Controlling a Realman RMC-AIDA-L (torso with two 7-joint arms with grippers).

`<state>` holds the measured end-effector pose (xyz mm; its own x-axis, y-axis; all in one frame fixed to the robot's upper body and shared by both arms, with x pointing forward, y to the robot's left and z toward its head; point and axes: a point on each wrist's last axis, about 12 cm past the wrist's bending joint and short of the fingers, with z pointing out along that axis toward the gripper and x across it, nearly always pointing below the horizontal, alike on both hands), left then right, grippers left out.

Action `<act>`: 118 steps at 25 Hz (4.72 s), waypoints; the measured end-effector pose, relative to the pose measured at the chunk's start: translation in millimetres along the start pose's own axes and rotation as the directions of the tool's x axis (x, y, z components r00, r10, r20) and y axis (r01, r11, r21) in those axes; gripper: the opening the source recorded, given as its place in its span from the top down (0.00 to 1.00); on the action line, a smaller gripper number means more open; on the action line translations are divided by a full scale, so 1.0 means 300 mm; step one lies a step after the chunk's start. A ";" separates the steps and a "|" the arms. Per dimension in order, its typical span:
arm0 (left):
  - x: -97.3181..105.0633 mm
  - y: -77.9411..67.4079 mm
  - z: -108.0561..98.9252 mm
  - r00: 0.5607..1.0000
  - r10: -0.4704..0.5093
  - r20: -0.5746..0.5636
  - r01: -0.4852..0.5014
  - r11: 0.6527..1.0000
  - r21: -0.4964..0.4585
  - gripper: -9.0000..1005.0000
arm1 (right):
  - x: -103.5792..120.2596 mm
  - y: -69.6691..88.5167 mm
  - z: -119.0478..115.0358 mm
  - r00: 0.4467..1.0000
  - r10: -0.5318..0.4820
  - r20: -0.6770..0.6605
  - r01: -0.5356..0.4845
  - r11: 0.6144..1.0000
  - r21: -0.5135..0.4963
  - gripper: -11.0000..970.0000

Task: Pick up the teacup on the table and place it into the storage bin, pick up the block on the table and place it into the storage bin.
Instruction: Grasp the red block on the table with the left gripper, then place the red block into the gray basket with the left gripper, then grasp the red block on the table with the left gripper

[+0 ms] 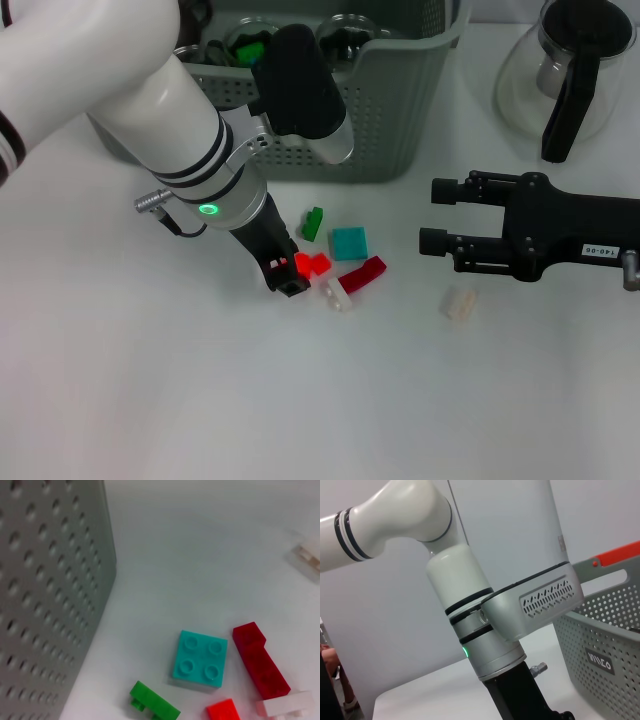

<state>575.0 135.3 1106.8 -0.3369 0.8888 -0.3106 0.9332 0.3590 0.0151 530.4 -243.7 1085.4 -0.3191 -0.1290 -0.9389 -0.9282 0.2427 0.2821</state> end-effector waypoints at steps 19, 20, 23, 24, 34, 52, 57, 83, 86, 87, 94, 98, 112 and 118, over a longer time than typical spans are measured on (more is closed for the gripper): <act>0.004 0.010 -0.068 0.999 -0.044 0.019 0.044 0.998 0.033 0.77 | 0.005 0.001 -0.010 1.000 0.004 0.000 -0.004 1.000 0.006 0.23; 0.013 0.013 -0.089 0.998 -0.057 0.027 0.056 0.997 0.052 0.77 | 0.004 0.000 -0.010 1.000 0.004 0.001 -0.004 1.000 0.007 0.23; 0.049 0.029 -0.144 0.992 -0.091 0.081 0.081 0.989 0.126 0.77 | 0.002 -0.001 -0.013 1.000 0.006 0.003 -0.006 1.000 0.010 0.23; 0.069 0.036 -0.166 0.986 -0.114 0.121 0.093 0.981 0.168 0.77 | 0.000 -0.002 -0.012 1.000 0.005 0.003 -0.005 1.000 0.009 0.23; 0.311 0.105 -0.360 0.504 -0.406 0.763 -0.126 0.839 0.529 0.77 | -0.005 -0.006 -0.001 1.000 -0.003 0.002 0.003 1.000 0.009 0.23; 0.042 0.441 -0.551 0.562 -0.484 0.671 0.442 0.861 0.250 0.75 | -0.016 -0.006 0.010 1.000 -0.012 0.005 0.012 1.000 -0.005 0.23; -0.023 0.449 -0.450 0.715 -0.460 0.527 0.518 0.854 0.043 0.73 | -0.016 -0.006 0.014 1.000 -0.012 0.004 0.012 1.000 -0.006 0.23; 0.245 0.268 -0.594 0.062 -0.395 0.917 0.231 0.899 0.372 0.32 | -0.009 -0.001 0.009 1.000 -0.005 0.011 0.005 1.000 -0.003 0.23; 0.324 0.237 -0.602 -0.044 -0.423 0.905 0.063 0.903 0.425 0.26 | -0.009 -0.001 0.010 1.000 -0.004 0.014 0.004 1.000 -0.003 0.23; 0.349 0.225 -0.602 -0.058 -0.429 0.901 0.010 0.903 0.430 0.26 | -0.009 -0.001 0.010 1.000 -0.004 0.014 0.004 1.000 -0.003 0.23; 0.423 0.152 -0.528 0.231 -0.376 0.897 -0.028 0.919 0.393 0.26 | -0.010 -0.001 0.009 1.000 -0.005 0.014 0.006 1.000 -0.004 0.23; 0.425 0.122 -0.468 0.503 -0.335 0.797 -0.007 0.920 0.391 0.26 | -0.013 -0.003 0.007 1.000 -0.006 0.013 0.006 1.000 -0.003 0.23; 0.191 0.063 -0.268 0.964 -0.146 0.222 0.124 0.986 0.110 0.27 | -0.020 -0.008 0.006 1.000 -0.004 0.010 0.004 1.000 -0.004 0.23; 0.127 0.063 -0.219 0.987 -0.060 0.147 0.058 0.998 0.022 0.27 | -0.021 -0.007 0.010 1.000 -0.005 0.011 0.005 1.000 -0.006 0.23</act>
<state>571.5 194.8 1157.7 -0.3707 0.8140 -0.4472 0.9146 0.4037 -0.0234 535.0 -240.6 1090.2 -0.3121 -0.1198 -0.9425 -0.9310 0.2361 0.2783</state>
